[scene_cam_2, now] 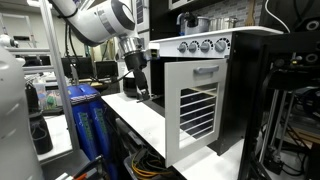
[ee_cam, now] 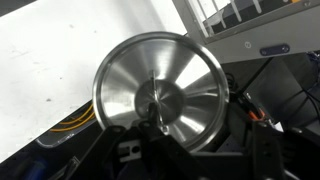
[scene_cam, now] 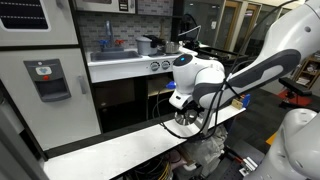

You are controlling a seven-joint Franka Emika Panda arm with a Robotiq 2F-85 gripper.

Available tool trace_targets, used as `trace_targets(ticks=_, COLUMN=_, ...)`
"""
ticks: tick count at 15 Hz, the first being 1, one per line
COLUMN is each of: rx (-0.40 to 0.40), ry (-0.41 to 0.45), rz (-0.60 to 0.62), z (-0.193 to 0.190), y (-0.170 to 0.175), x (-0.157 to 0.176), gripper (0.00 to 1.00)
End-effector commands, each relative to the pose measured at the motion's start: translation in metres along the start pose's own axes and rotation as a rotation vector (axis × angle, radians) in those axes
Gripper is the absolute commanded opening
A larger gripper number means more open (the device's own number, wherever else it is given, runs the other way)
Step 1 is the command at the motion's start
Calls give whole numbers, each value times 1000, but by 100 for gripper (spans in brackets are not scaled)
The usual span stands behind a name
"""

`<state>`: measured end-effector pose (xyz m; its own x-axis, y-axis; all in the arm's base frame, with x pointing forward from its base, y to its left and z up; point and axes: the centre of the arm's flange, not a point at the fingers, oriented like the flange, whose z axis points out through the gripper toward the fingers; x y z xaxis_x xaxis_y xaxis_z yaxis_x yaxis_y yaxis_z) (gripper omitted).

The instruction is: Open the kitchen cabinet, take the lid off the silver pot and put it in the kitchen cabinet

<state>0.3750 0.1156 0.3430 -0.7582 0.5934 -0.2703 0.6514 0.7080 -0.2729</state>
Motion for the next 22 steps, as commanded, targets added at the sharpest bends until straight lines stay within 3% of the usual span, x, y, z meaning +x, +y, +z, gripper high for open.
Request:
trace_targets(ticks=1, rx=-3, ry=-15, rz=44, z=24, y=0, x=-18, gripper=44)
trace_targets(ticks=5, rx=-32, ry=11, rz=74, z=32, y=-1, x=-33, gripper=44)
trace_targets(ticks=11, rx=-153, ry=92, rz=103, z=26, y=-3, x=-55, gripper=44)
trace_targets(ticks=15, rx=-192, ry=114, rz=128, z=24, y=-6, x=-67, gripper=44)
trace_targets(ticks=16, rx=-163, ry=105, rz=127, z=22, y=-7, x=-55, gripper=69)
trace_targets(ticks=22, rx=-169, ry=106, rz=135, z=21, y=-7, x=-58, gripper=69)
